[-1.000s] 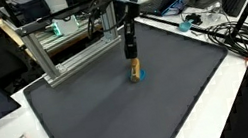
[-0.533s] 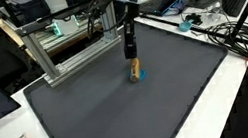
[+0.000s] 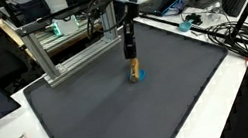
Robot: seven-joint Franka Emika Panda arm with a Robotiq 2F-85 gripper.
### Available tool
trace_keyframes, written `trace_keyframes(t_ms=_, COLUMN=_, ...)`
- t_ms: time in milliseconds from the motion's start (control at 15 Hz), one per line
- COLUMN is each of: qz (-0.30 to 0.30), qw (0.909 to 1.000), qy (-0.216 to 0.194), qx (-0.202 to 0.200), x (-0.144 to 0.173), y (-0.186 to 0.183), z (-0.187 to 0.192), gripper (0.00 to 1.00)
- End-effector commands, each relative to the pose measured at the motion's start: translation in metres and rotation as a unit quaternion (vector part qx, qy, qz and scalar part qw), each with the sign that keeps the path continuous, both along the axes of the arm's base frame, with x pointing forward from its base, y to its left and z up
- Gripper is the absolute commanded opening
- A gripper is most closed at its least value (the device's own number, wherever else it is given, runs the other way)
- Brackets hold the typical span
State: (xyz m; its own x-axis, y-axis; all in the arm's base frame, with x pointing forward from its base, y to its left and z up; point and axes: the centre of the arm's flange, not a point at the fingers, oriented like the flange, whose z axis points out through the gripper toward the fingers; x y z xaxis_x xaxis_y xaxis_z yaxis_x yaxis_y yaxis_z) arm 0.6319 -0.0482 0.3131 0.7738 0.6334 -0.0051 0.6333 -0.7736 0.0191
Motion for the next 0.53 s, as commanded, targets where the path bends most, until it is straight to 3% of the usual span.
trace_keyframes(t_ms=0, qz=0.016, qw=0.9971, qy=0.071, qx=-0.021, x=-0.031, y=-0.0191, z=-0.0601, gripper=0.22)
trace_keyframes(t_ms=467, qz=0.016, qw=0.997, qy=0.071, qx=-0.026, x=-0.0338, y=-0.0213, z=-0.0601, gripper=0.22)
